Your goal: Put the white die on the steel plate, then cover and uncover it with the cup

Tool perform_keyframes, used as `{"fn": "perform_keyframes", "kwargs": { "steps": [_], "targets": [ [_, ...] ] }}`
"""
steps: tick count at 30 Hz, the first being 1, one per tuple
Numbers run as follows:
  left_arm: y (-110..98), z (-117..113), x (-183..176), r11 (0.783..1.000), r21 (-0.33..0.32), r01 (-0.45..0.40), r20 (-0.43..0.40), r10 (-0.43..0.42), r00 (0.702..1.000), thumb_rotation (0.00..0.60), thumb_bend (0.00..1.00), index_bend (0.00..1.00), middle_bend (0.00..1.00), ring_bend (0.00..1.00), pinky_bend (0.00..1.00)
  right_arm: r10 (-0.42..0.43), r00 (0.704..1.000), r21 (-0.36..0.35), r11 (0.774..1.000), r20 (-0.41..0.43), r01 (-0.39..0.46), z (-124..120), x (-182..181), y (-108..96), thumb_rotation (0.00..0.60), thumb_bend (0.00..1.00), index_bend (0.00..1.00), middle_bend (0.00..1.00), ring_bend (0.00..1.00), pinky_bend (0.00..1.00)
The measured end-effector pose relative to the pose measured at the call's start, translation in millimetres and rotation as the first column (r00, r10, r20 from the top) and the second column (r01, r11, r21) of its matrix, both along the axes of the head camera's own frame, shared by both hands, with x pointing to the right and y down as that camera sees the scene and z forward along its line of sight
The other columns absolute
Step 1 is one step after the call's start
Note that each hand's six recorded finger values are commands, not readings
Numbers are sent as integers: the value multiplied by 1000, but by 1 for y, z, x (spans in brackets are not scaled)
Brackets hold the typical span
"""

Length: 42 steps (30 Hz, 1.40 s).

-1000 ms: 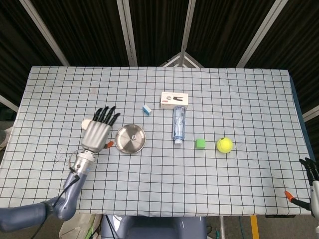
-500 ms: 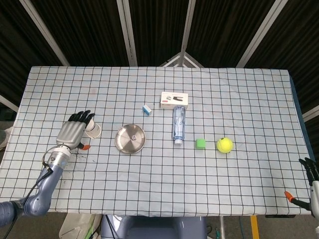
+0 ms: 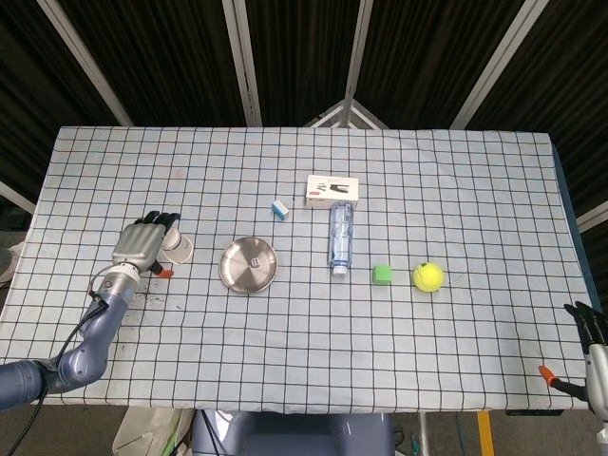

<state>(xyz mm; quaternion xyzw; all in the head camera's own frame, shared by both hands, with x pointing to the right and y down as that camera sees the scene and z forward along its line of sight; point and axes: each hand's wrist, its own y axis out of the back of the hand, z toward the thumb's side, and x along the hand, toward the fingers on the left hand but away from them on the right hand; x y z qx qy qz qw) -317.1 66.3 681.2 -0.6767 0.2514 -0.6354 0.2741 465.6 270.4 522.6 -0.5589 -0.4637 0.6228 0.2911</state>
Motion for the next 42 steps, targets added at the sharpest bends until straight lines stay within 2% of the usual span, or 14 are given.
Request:
{"fn": "perform_keyframes", "kwargs": {
  "steps": [6,12,21,30,42],
  "targets": [
    [-5,5,-7,1000,16,1,38,-2,999,600,247,179,177,102,207,0,1000,-13,1000,-7,-1,4,0,0,600,42,159,125,115,15],
    [-7,9,-9,1000,27,0,45,-1,999,600,349,250,253,163,267,0,1000,-25,1000,-13,0,6,0,1,600,42,159,125,115,15],
    [-11,7,-14,998,65,-6,48,3,999,600,367,303,290,186,270,1,1000,-33,999,-15,-1,9,0,1,600,42,160,125,115,15],
    [-11,10,-13,997,75,-18,65,13,998,600,374,310,294,190,272,5,1000,-33,999,-14,-5,8,0,1,600,42,159,125,115,15],
    [-13,10,-4,994,105,-22,32,19,999,600,401,284,262,194,291,7,1000,-40,999,-14,-8,8,0,2,600,41,159,125,115,15]
  ]
}}
